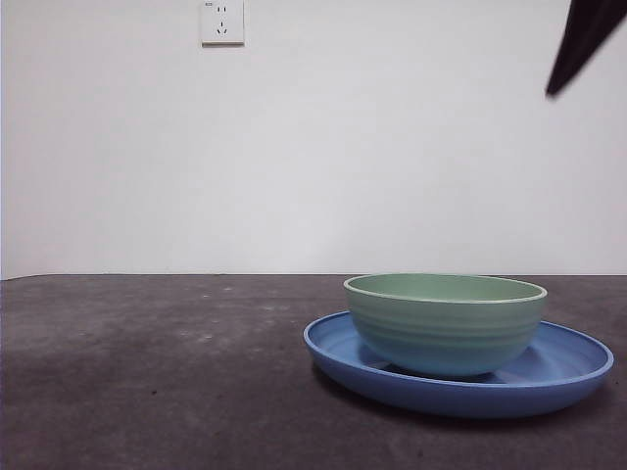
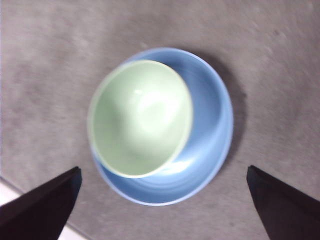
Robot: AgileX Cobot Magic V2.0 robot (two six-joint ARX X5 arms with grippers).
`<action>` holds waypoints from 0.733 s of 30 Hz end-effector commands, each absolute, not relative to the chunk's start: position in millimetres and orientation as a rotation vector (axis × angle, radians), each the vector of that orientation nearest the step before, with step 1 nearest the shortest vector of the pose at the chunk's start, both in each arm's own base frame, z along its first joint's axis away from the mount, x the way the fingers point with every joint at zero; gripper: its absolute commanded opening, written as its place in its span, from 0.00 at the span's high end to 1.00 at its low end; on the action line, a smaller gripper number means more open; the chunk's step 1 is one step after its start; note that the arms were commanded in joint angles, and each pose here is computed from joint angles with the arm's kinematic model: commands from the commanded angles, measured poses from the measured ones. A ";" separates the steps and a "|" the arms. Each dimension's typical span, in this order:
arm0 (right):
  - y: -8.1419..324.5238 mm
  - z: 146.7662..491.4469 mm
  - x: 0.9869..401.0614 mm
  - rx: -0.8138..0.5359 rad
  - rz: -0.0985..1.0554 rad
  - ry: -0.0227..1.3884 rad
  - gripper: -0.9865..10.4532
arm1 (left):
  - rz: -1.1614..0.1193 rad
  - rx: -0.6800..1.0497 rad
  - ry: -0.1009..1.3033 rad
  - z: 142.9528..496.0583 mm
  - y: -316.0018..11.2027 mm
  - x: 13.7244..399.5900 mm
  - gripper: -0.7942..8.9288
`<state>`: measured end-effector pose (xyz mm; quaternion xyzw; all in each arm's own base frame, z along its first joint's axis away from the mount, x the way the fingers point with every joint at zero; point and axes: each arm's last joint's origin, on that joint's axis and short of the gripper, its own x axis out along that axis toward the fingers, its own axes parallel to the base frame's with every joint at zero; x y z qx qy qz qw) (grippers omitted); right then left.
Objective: Place the green bowl on the blue plate
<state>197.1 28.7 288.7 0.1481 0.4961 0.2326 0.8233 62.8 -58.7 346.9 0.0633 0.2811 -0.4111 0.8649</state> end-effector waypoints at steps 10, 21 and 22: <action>20.3 225.5 260.8 0.330 0.465 1.246 0.57 | -0.864 0.127 0.565 350.4 -59.9 63.7 0.27; 23.1 170.2 290.5 0.380 0.510 1.362 0.68 | -0.864 0.127 0.565 350.4 -59.9 63.7 0.27; 23.4 166.8 291.5 0.382 0.508 1.372 0.69 | -0.864 0.127 0.566 350.4 -59.9 63.7 0.27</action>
